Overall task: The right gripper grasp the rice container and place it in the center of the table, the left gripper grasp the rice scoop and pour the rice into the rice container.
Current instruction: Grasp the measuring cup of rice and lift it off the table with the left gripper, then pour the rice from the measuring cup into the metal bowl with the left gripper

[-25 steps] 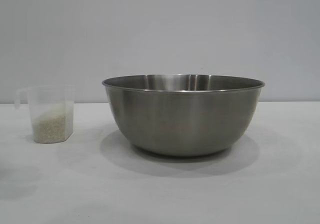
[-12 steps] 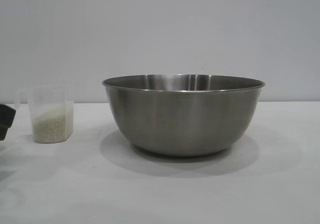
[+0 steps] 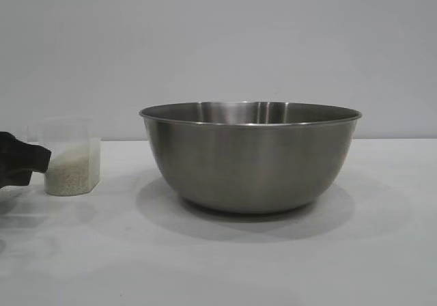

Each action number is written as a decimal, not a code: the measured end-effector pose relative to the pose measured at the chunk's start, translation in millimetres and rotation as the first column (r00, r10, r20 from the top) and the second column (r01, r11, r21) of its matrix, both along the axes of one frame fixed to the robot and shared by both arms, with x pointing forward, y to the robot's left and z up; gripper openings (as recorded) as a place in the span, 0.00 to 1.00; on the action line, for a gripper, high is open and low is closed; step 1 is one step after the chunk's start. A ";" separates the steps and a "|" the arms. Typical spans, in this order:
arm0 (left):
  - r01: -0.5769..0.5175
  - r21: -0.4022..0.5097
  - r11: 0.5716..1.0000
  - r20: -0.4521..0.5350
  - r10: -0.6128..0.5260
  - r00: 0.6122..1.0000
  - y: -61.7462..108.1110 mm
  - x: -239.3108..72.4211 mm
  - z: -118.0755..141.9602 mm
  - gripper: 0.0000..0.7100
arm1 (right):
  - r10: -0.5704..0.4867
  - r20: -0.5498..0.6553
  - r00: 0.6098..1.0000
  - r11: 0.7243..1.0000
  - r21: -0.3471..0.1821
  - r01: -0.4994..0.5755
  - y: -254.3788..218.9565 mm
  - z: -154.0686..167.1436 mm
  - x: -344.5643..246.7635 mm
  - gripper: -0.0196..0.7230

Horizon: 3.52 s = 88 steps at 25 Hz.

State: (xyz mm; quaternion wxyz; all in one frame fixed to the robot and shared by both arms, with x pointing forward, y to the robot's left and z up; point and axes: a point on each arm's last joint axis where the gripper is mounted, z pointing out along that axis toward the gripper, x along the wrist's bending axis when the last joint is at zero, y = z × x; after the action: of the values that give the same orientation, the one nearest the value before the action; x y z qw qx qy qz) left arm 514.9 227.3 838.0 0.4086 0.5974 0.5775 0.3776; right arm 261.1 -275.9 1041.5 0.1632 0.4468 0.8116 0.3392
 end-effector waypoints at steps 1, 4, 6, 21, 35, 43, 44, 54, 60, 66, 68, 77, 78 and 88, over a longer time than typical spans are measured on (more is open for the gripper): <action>0.000 -0.001 1.000 0.004 0.000 1.000 -0.5 1.4 0.3 0.25 | 0.000 0.000 1.000 1.000 0.000 0.000 0.0 0.0 0.0 0.36; 0.001 -0.005 1.000 0.021 -0.001 1.000 -2.5 6.8 1.7 0.25 | 0.000 0.000 1.000 1.000 0.000 0.000 0.0 0.0 0.0 0.36; 0.004 -0.008 1.000 0.034 -0.004 0.999 -3.9 10.4 3.2 0.25 | 0.000 0.000 1.000 1.000 0.000 0.000 0.0 0.0 0.0 0.36; 0.173 0.114 0.978 0.227 -0.195 0.954 -22.1 26.8 59.6 0.00 | 0.000 0.000 1.000 1.000 0.000 0.000 0.0 0.0 0.0 0.36; 0.326 0.744 0.583 0.305 -0.731 0.610 -80.7 52.7 130.6 0.00 | 0.000 0.000 1.000 1.000 0.000 0.000 0.0 0.0 0.0 0.36; 0.207 0.958 0.200 0.081 -0.879 0.470 -108.7 48.7 131.0 0.00 | 0.000 0.000 1.000 1.000 0.000 0.000 0.0 0.0 0.0 0.36; 0.194 0.967 0.164 0.057 -0.885 0.461 -109.6 49.6 131.2 0.00 | 0.000 0.000 1.000 1.000 0.000 0.000 0.0 0.0 0.0 0.36; 0.048 0.990 -0.131 -0.140 -0.931 0.337 -123.7 59.5 143.3 0.00 | -0.001 0.001 1.000 1.000 -0.001 0.001 -0.1 0.0 0.1 0.36; -0.066 0.964 -0.256 -0.230 -0.936 0.268 -132.4 66.1 156.3 0.00 | -0.001 0.001 1.000 1.000 -0.001 0.001 -0.1 0.0 0.1 0.36; -0.120 0.934 -0.337 -0.303 -0.923 0.237 -134.4 66.6 156.8 0.00 | -0.001 0.001 1.000 1.000 -0.001 0.001 -0.1 0.0 0.1 0.36; -0.134 0.921 -0.367 -0.332 -0.916 0.226 -134.5 65.8 155.0 0.00 | -0.001 0.001 1.000 1.000 -0.001 0.001 -0.1 0.0 0.1 0.36; -0.261 0.847 -0.463 -0.429 -0.885 0.179 -149.0 62.1 160.3 0.00 | -0.001 0.001 1.000 1.000 -0.001 0.001 -0.1 0.0 0.1 0.36; -0.285 0.838 -0.465 -0.433 -0.885 0.172 -152.1 61.7 163.0 0.00 | -0.001 0.001 1.000 1.000 -0.001 0.001 -0.1 0.0 0.1 0.36; -0.336 0.807 -0.485 -0.463 -0.874 0.150 -163.9 56.9 166.6 0.00 | -0.001 0.001 1.000 1.000 -0.001 0.001 -0.1 0.0 0.1 0.36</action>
State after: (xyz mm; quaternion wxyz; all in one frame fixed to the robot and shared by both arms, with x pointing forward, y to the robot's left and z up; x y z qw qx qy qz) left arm 571.7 63.4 1004.6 0.1218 0.5750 -0.5781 0.5659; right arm 261.2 -276.0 1041.5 0.1639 0.4468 0.8117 0.3387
